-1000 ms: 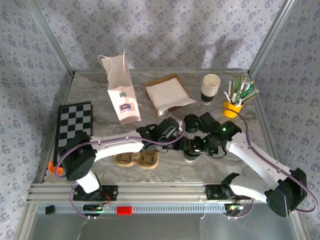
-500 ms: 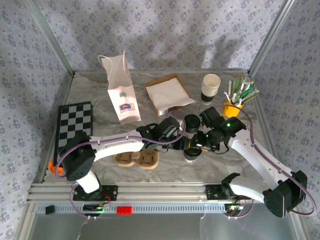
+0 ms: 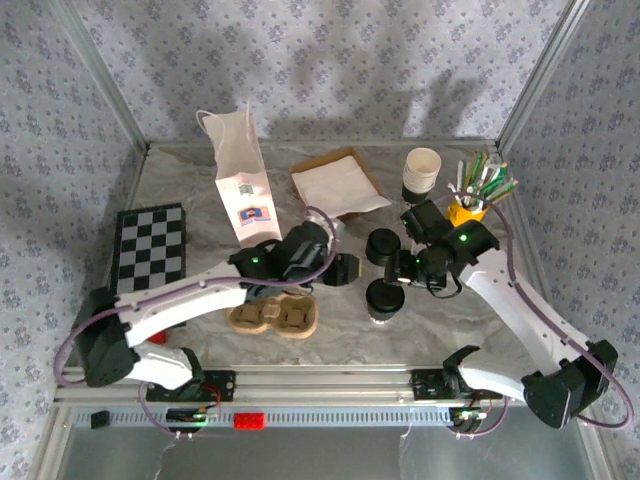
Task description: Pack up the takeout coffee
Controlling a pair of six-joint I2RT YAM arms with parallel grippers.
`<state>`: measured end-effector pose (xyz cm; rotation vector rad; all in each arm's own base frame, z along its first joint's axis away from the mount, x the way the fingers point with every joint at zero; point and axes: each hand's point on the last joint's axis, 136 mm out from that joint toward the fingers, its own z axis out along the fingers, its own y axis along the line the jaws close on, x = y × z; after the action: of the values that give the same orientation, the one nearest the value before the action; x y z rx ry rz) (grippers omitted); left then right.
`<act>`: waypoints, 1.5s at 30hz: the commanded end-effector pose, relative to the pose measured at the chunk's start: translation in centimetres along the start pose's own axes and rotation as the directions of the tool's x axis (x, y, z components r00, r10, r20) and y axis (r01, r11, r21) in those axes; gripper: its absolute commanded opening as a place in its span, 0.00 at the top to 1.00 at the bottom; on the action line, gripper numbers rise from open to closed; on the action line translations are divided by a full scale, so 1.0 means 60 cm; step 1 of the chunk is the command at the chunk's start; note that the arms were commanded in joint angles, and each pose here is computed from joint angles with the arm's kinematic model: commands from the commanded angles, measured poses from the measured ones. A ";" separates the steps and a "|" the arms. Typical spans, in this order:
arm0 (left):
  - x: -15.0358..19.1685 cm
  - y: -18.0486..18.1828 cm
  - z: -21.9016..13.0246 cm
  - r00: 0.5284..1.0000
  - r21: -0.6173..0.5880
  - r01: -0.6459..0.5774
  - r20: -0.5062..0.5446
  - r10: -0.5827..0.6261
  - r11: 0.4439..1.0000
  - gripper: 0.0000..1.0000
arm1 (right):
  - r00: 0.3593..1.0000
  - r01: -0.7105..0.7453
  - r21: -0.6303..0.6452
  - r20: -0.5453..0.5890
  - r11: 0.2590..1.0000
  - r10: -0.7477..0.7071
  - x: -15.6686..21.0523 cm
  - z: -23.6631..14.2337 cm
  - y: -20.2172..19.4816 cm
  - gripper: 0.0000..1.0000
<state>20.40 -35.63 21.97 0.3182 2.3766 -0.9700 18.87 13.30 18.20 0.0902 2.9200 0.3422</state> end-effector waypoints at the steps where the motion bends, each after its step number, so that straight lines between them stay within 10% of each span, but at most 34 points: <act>1: 0.003 0.056 -0.034 1.000 -0.126 -0.014 0.017 0.016 0.992 0.50 | 0.997 0.066 0.031 0.033 0.997 -0.067 -0.011 -0.018 0.009 0.37; 15: 0.020 0.205 -0.183 0.991 -0.376 0.130 0.060 -0.116 0.918 0.48 | 0.864 0.500 -0.013 0.084 0.866 -0.497 -0.012 -0.008 0.191 0.33; 22: 0.032 0.273 -0.274 0.969 -0.476 0.249 0.135 -0.209 0.843 0.48 | 0.646 0.764 -0.118 0.137 0.635 -0.751 0.047 0.035 0.327 0.29; 27: 0.042 0.304 -0.319 0.945 -0.514 0.327 0.183 -0.271 0.793 0.48 | 0.370 0.928 -0.109 0.157 0.356 -0.916 0.079 0.085 0.393 0.29; 33: 0.048 0.325 -0.356 0.929 -0.556 0.370 0.224 -0.295 0.745 0.47 | 0.222 0.968 -0.152 0.150 0.199 -0.963 0.095 0.147 0.439 0.31; 45: 0.044 0.337 -0.391 0.906 -0.564 0.423 0.296 -0.304 0.710 0.45 | 0.135 0.975 -0.190 0.093 0.115 -0.986 0.124 0.211 0.455 0.33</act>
<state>17.54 -5.61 21.67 -0.4941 2.4934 -0.3116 15.28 42.75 11.09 -1.8188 2.2156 0.3611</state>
